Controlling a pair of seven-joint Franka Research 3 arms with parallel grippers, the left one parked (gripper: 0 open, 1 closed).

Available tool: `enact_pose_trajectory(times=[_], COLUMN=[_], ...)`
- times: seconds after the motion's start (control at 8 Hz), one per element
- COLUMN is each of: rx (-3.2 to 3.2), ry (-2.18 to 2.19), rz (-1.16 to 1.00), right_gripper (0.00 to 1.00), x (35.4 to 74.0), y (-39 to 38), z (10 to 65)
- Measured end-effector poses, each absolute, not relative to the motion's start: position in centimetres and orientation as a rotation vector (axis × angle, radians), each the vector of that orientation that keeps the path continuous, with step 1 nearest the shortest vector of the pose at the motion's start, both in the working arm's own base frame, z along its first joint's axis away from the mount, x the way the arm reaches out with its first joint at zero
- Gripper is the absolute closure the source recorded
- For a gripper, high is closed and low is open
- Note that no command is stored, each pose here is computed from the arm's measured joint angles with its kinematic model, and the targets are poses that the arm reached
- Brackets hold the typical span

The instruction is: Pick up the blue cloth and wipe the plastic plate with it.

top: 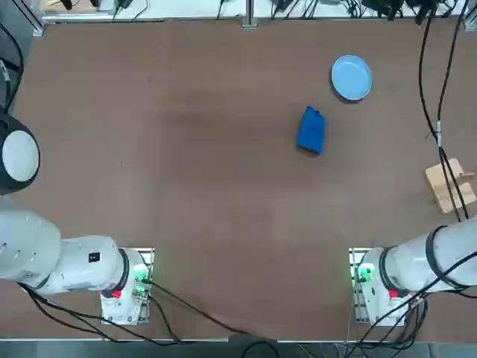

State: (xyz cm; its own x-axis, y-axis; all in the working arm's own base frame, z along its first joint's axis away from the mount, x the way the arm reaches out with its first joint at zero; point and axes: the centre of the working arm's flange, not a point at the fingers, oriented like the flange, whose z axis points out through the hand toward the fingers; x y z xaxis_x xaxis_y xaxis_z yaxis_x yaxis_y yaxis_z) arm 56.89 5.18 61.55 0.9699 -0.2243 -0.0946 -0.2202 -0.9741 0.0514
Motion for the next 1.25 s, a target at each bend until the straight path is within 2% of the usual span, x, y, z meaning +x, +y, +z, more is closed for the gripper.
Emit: enact_pose_trajectory(times=[0.62, 1.0, 1.25], rx=[3.086, 3.074, 3.060], ry=[-0.324, -0.309, -0.400], rz=[-0.138, -0.169, -0.185], right_gripper=[0.00, 0.00, 0.00], x=[57.6, 60.0, 59.8], y=[6.2, 10.5, 13.2], z=[60.5, 53.5, 49.7])
